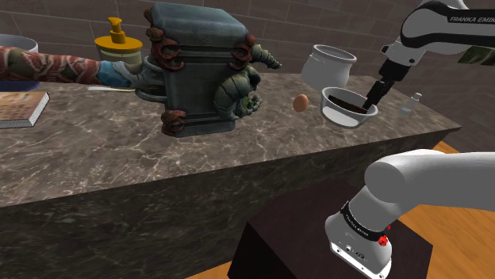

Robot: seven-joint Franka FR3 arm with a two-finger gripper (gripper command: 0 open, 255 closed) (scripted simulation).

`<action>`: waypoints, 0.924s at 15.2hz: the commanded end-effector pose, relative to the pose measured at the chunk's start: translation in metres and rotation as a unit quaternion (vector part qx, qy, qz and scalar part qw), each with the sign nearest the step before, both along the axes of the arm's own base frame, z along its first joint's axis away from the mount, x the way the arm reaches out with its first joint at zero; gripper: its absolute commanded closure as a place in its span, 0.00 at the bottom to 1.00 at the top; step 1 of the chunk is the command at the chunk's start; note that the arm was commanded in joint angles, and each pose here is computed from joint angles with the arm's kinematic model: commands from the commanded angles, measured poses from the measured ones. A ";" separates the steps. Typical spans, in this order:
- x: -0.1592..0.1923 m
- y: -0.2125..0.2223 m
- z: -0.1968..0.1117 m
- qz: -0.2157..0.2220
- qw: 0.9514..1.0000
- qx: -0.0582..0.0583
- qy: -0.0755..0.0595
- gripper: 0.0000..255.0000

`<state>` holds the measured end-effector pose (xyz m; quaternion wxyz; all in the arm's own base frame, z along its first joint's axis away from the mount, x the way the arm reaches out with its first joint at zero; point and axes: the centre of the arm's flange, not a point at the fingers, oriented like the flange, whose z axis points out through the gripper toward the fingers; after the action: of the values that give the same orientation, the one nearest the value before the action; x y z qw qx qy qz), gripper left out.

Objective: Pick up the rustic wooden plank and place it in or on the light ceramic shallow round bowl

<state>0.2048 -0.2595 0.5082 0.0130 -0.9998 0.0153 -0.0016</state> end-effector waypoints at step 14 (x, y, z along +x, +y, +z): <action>0.000 -0.001 0.050 0.000 1.000 0.000 0.000 0.00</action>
<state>0.2047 -0.2608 0.5581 0.0130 -0.9998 0.0153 -0.0016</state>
